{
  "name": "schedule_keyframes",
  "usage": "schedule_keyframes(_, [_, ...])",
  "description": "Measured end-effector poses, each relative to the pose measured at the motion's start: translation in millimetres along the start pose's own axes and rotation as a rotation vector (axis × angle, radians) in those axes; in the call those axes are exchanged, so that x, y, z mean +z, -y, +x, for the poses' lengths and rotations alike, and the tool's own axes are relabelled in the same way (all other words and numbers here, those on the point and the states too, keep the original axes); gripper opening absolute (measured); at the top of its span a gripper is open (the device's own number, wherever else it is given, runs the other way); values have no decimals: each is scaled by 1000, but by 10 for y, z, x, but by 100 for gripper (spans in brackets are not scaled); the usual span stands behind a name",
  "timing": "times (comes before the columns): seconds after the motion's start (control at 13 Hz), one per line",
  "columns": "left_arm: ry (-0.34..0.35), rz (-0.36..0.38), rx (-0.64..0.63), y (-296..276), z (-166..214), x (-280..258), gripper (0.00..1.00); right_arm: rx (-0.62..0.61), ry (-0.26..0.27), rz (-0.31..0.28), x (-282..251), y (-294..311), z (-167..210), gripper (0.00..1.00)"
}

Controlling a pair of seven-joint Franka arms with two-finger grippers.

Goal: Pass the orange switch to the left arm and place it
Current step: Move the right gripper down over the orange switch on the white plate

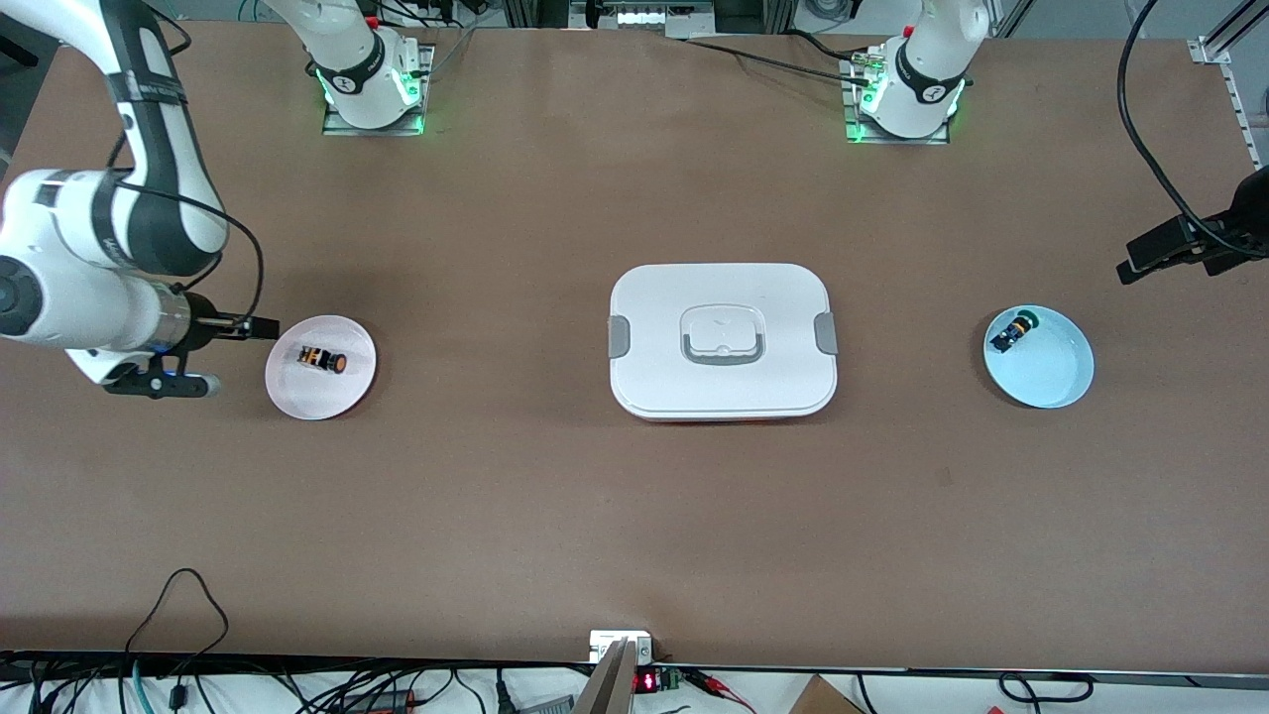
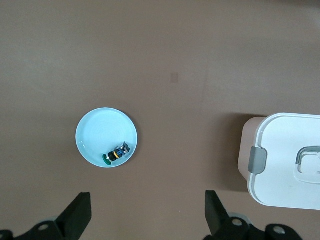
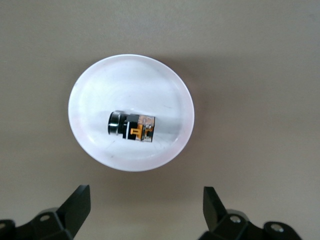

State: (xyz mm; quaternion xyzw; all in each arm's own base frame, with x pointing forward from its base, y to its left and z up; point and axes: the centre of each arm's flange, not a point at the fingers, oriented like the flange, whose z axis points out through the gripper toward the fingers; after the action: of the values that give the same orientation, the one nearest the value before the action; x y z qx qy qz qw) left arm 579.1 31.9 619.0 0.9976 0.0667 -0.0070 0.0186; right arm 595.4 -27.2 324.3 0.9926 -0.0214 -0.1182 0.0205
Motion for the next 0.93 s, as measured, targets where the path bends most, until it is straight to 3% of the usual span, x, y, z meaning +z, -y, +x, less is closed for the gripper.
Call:
schedule_keyframes(0.39, [0, 0, 0, 0, 0, 0, 100, -16, -118, 7, 771, 92, -125, 100])
schedule_keyframes(0.93, [0, 0, 0, 0, 0, 0, 100, -24, -146, 9, 1346, 191, -111, 100])
